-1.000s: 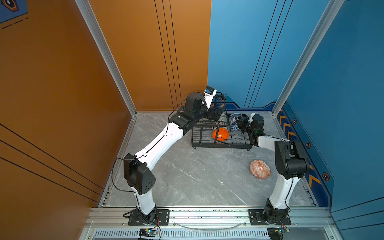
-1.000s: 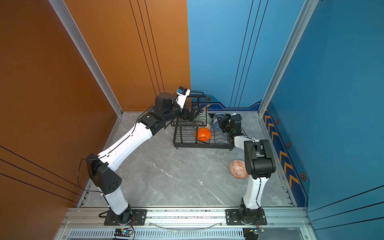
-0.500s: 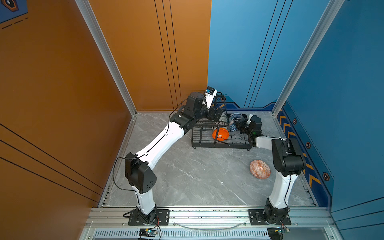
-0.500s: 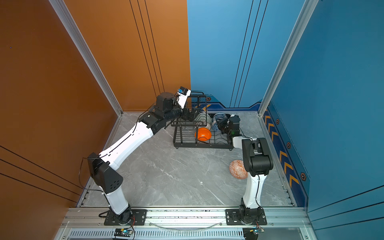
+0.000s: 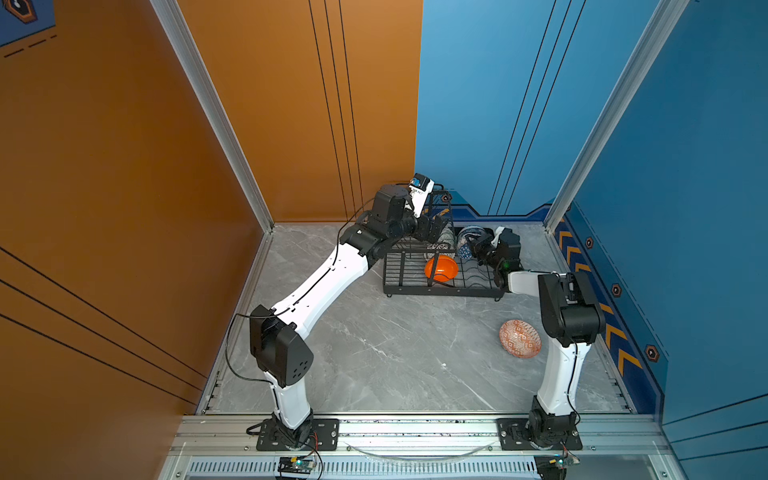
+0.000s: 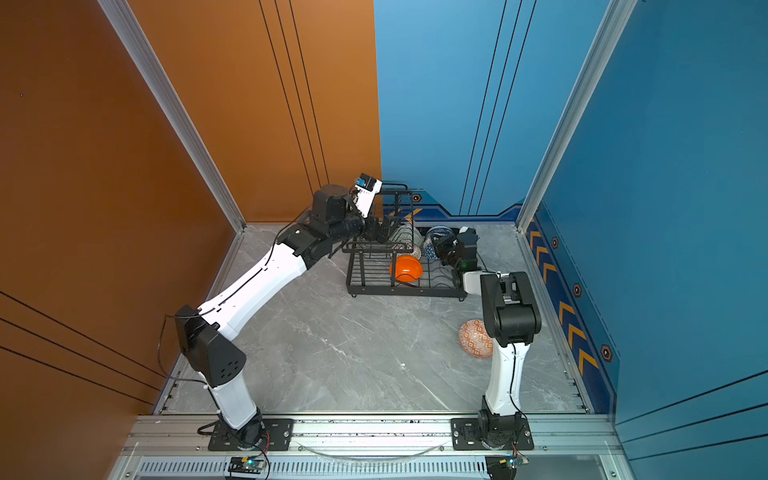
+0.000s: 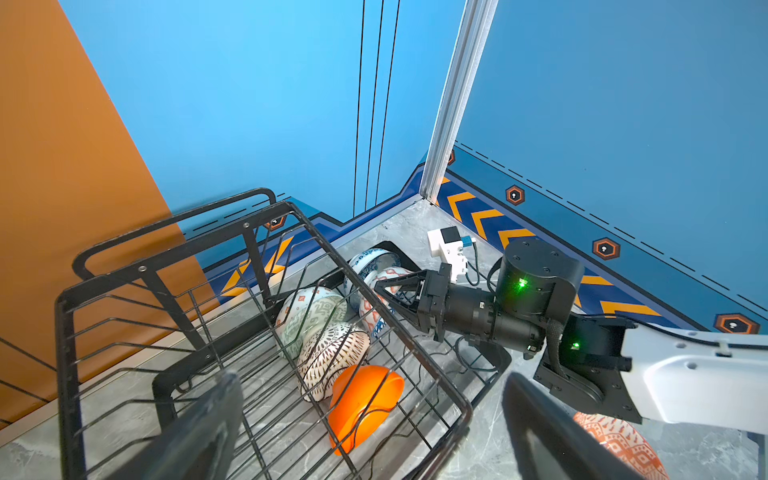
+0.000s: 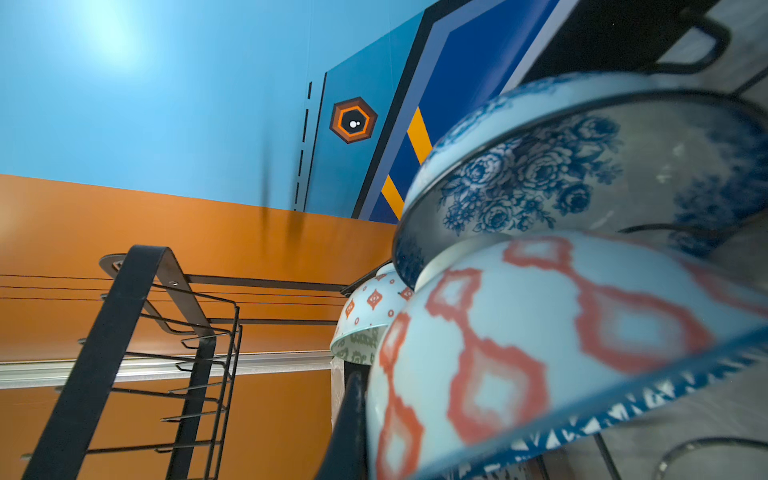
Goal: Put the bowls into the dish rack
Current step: 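Lower the bowl upright into the slot beside the floral bowl with the right gripper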
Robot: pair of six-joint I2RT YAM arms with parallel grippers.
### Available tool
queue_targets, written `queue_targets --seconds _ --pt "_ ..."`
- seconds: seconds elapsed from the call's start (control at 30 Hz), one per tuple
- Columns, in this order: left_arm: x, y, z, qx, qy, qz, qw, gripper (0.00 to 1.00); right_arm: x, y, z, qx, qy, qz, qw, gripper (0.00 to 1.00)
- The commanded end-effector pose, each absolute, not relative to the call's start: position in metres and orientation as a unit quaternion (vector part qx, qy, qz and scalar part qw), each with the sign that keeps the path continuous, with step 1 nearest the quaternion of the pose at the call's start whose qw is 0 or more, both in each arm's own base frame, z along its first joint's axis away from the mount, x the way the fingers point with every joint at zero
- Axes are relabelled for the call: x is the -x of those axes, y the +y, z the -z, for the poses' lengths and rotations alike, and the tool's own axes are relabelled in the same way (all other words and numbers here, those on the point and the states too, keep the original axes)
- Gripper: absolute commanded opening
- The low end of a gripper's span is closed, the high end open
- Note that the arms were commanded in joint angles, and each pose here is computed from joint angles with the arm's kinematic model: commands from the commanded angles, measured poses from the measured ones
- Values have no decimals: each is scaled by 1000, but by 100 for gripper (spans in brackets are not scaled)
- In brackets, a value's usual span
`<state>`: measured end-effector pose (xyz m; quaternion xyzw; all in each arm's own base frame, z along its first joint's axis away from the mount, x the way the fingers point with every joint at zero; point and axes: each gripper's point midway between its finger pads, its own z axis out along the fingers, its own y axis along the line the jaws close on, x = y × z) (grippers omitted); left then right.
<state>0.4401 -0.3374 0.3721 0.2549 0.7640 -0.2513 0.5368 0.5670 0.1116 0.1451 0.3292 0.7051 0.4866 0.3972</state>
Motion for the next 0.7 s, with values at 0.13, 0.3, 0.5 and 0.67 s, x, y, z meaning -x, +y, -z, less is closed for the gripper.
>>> queue_targets --seconds 0.13,0.3,0.5,0.67 --pt "-436 -335 -381 -261 759 251 541 98 -570 117 -169 -298 696 -495 426 0" --pt "-437 -336 -379 -260 761 252 539 98 -561 115 -165 -303 702 -488 421 0" --pt "-437 -337 -378 -258 760 255 539 98 -551 113 -158 -311 704 -483 417 0" --pt "-436 -337 -377 -259 761 256 537 98 -544 109 -155 -319 705 -476 417 0"
